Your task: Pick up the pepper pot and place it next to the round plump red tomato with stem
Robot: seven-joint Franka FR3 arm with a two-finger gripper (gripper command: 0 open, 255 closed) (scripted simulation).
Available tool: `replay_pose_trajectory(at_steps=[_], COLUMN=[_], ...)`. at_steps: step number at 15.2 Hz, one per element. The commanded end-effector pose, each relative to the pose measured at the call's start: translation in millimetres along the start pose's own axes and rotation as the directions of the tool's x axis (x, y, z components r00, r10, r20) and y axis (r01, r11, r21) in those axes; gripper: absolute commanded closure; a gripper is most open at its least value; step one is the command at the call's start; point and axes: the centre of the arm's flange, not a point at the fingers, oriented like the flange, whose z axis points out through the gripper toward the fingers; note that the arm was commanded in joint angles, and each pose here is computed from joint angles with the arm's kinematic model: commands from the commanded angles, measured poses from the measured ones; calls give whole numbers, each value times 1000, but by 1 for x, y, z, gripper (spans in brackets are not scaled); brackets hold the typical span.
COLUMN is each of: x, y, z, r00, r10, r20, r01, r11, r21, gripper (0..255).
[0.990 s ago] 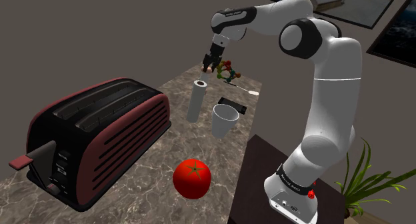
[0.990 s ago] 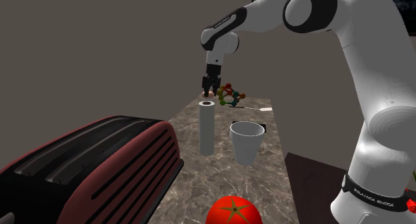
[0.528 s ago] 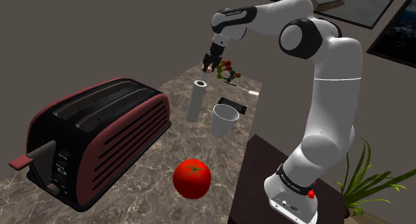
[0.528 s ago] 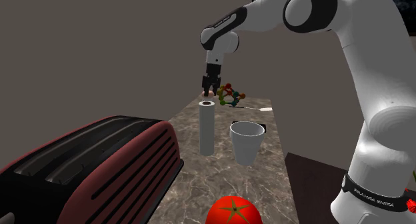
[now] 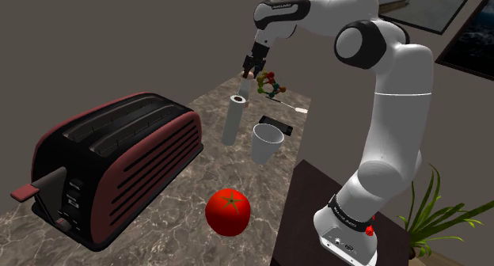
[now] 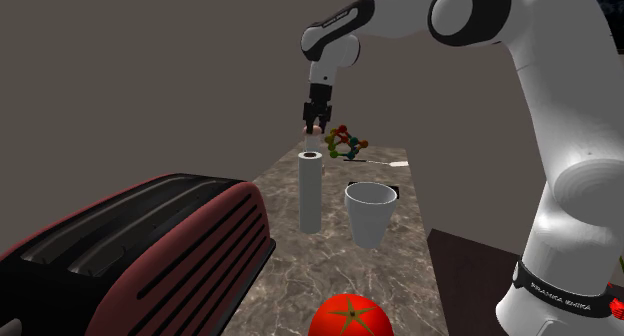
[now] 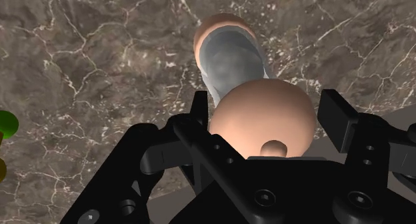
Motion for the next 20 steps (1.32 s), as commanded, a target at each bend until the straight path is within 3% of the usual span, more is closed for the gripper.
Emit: replay_pose_trajectory(at_steps=[1,20], x=[1,5], y=[-2,-18], z=[-11,-110], r00=[1000,1000], r10=[0,0], r20=[0,0], r01=[0,0], r11=[1000,1000], r21=[0,0], gripper=[255,255])
